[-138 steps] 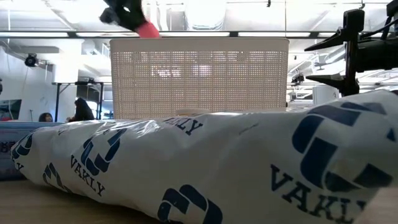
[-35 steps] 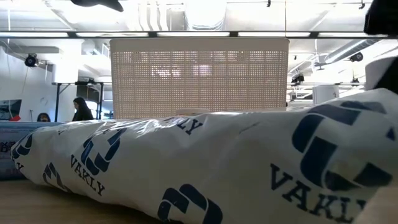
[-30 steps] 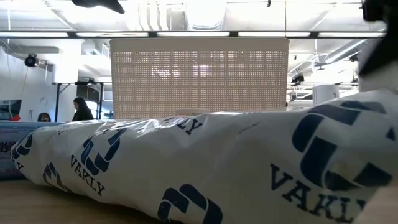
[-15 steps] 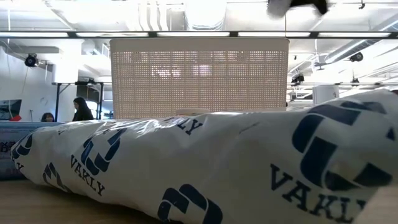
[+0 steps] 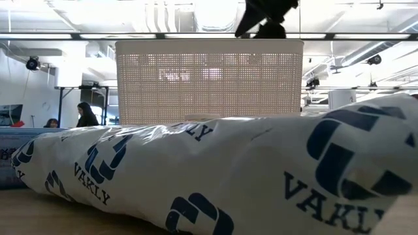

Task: Pick & place medical supplies in basket/bin
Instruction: Put the red bandage into the white basket

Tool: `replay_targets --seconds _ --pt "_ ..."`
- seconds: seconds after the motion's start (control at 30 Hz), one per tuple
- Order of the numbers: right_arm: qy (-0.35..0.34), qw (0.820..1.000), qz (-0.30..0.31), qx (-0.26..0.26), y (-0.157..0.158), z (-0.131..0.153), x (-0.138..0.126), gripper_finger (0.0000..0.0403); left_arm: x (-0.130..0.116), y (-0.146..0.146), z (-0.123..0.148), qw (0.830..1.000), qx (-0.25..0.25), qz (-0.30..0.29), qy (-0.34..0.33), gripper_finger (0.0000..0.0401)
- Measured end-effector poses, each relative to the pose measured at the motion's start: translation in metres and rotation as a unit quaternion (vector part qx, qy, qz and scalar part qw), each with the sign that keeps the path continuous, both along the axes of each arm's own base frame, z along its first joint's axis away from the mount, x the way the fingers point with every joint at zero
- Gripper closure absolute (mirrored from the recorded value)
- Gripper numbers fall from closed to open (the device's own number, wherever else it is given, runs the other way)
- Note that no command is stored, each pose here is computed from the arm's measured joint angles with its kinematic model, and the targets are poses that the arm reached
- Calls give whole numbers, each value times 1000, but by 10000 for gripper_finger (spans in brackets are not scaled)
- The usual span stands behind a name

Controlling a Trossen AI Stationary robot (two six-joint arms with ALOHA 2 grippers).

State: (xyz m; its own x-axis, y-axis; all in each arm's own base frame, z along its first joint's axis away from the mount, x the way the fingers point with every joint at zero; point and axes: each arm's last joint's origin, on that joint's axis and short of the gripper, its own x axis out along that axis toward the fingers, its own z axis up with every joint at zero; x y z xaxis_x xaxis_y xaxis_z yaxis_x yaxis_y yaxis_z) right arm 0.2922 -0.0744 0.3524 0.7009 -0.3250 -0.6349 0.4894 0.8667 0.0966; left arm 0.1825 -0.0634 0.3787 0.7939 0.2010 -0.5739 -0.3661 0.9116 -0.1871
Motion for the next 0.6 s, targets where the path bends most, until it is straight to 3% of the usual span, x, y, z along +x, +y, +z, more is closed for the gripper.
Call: replay_targets --seconds 0.17,0.27,0.47,0.6 --pt "38 998 34 -46 8 16 -2 83 -13 -12 -11 996 -38 -28 69 189" --pt "58 995 64 -59 19 23 -15 82 -19 -27 -26 983 -89 -78 141 189" --pt "107 986 96 -88 48 23 -35 81 -16 -74 -67 926 -130 -204 291 189" --pt "136 979 98 -113 62 16 -36 81 -14 -104 -99 889 -113 -238 374 189"
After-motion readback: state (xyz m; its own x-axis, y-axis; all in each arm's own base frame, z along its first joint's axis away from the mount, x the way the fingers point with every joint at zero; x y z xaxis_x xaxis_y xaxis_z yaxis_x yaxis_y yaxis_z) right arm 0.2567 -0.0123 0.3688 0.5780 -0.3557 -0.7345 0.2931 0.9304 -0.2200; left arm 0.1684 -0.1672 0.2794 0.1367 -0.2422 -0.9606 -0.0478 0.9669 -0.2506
